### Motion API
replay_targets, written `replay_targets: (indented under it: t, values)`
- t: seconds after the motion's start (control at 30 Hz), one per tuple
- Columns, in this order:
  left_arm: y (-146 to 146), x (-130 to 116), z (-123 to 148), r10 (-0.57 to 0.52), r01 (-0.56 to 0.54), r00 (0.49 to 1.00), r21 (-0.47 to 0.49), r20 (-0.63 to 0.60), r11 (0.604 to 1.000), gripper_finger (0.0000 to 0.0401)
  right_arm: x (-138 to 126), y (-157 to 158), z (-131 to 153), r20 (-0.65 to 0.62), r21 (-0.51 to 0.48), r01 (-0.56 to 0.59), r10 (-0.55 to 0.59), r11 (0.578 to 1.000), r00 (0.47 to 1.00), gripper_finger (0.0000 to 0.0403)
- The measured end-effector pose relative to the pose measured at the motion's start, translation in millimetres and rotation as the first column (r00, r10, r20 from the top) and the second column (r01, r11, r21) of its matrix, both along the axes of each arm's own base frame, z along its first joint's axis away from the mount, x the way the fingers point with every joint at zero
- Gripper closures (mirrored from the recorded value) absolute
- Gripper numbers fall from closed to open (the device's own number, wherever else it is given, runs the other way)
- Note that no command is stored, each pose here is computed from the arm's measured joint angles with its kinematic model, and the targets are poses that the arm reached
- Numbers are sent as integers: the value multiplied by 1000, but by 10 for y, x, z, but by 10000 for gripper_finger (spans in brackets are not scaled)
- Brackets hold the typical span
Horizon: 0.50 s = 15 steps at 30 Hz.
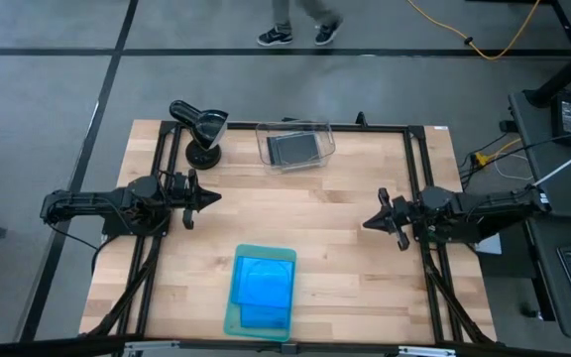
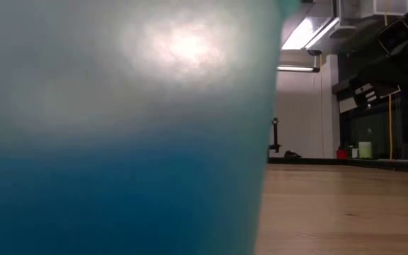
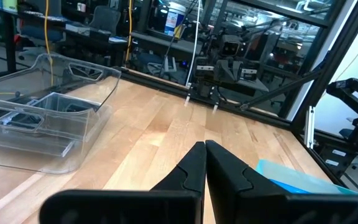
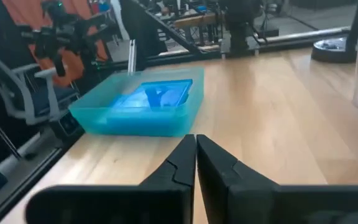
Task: Pick & place jewel cases by type
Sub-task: Return to Home Position
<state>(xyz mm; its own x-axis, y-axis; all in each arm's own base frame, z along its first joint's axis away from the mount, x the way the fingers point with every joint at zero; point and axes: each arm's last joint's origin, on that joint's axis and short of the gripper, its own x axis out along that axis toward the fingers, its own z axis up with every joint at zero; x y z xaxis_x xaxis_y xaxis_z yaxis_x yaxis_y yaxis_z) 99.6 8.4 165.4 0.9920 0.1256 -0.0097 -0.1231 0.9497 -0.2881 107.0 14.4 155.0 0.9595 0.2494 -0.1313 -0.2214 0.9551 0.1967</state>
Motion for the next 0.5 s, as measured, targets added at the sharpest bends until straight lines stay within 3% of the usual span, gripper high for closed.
replay_targets:
  t: [0.17,0.5]
  values:
    - [0,0,0,0,0,1000,0,0,1000,395,-1,4,1,14,-49,-22,23,999,1000,380]
    - [0,0,1,0,0,1000,0,0,1000,395,-1,4,1,13,-48,-22,22,999,1000,380]
